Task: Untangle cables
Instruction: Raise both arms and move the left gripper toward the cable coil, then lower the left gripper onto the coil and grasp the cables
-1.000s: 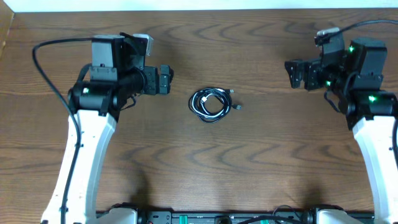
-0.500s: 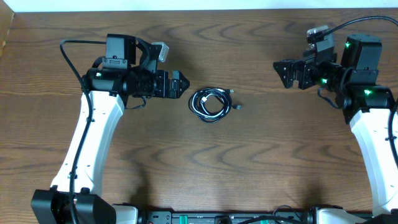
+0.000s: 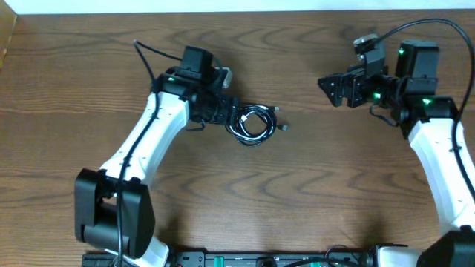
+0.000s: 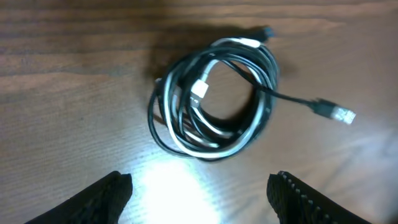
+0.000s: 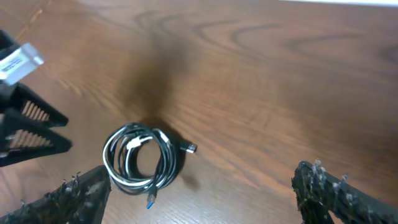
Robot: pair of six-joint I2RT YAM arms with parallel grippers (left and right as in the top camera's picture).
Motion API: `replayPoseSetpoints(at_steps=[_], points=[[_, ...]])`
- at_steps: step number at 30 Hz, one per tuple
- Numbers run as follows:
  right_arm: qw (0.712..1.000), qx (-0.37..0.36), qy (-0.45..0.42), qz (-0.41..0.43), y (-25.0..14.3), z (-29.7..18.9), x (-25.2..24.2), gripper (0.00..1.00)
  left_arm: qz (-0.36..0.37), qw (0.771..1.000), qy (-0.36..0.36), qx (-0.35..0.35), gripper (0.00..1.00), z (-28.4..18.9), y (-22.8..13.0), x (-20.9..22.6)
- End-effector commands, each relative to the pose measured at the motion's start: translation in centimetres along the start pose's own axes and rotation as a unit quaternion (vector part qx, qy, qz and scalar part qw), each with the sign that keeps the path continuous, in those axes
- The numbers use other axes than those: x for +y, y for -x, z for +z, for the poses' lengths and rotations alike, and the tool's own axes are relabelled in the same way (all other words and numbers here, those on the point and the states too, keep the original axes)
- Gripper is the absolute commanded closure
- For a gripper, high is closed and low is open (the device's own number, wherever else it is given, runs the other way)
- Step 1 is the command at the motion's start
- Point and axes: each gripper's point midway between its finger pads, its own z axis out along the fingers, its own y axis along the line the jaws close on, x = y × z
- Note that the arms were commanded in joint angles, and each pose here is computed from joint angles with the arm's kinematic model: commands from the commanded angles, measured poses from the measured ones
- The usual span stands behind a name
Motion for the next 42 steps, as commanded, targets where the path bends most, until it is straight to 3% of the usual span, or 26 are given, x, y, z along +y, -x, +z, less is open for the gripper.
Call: replayPoseSetpoints(at_steps=[1, 5, 35, 42], points=[[1.000, 0.005, 0.014, 0.001, 0.0, 0.6, 0.6, 0.10, -0.041, 0.998, 0.056, -0.008, 0.25, 1.0, 0.7, 1.8], [1.000, 0.013, 0.015, 0.003, -0.4, 1.2, 0.6, 0.12, -0.073, 0.993, 0.090, -0.013, 0.25, 1.9, 1.0, 3.2], [1.000, 0.018, 0.012, 0.004, -0.6, 2.1, 0.5, 0.12, -0.100, 0.990, 0.097, 0.028, 0.32, 7.2, -0.2, 4.4], [1.000, 0.018, 0.012, 0.005, -0.6, 2.1, 0.4, 0.12, -0.090, 0.989, 0.098, 0.060, 0.42, 9.3, -1.7, 3.8]])
